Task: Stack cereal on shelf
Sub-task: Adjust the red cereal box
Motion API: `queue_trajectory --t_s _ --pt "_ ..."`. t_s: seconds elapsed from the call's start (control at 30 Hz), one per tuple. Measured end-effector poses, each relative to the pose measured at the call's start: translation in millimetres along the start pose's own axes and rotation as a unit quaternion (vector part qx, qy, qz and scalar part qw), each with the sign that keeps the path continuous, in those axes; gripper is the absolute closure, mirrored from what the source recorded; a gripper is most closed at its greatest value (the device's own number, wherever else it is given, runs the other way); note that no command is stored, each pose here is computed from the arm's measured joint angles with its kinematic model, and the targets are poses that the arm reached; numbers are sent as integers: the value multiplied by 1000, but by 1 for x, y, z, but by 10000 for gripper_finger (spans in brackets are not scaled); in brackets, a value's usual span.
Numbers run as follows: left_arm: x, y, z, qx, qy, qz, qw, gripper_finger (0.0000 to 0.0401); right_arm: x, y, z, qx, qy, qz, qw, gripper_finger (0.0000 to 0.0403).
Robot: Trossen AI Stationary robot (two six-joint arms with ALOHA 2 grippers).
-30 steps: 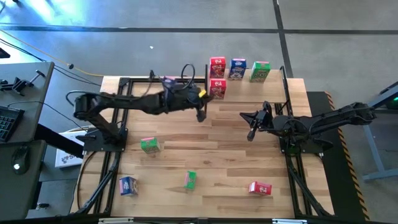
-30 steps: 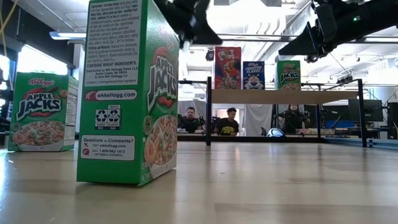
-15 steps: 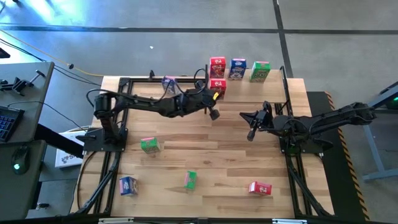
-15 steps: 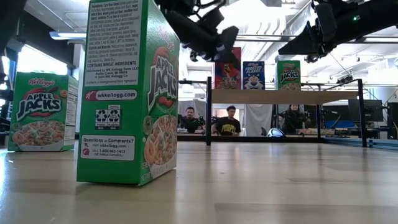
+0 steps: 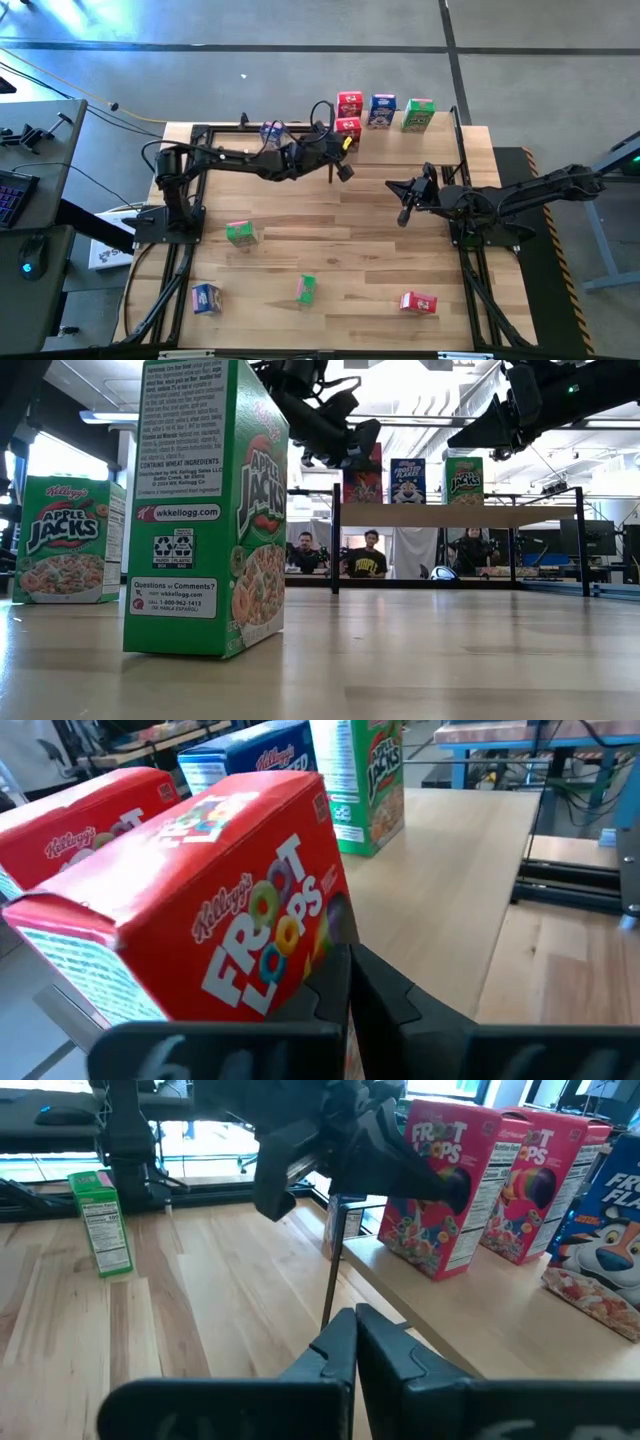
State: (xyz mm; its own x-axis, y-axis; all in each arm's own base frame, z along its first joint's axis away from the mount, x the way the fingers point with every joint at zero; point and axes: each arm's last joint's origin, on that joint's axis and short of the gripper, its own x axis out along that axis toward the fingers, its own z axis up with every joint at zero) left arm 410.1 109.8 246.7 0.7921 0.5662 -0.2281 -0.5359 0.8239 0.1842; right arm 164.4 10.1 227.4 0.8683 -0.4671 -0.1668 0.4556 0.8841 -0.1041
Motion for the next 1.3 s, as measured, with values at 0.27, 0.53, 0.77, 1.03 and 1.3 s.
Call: queue_trajectory --t_s 0.27,0.53,0.77,1.03,1.3 --pt "-9 1 11 12 -9 -27 1000 400 0 0 0 1 0 2 1000 402" --pt "-9 1 2 33 33 -14 999 400 0 0 0 2 -1 4 1000 402" --pt "-6 10 1 43 37 24 998 400 0 0 1 6 -6 4 1000 402" --pt "-4 17 0 57 39 27 997 400 0 0 1 6 -6 4 1000 402" --pt "-8 7 1 100 44 51 993 400 0 0 1 6 -6 4 1000 402"
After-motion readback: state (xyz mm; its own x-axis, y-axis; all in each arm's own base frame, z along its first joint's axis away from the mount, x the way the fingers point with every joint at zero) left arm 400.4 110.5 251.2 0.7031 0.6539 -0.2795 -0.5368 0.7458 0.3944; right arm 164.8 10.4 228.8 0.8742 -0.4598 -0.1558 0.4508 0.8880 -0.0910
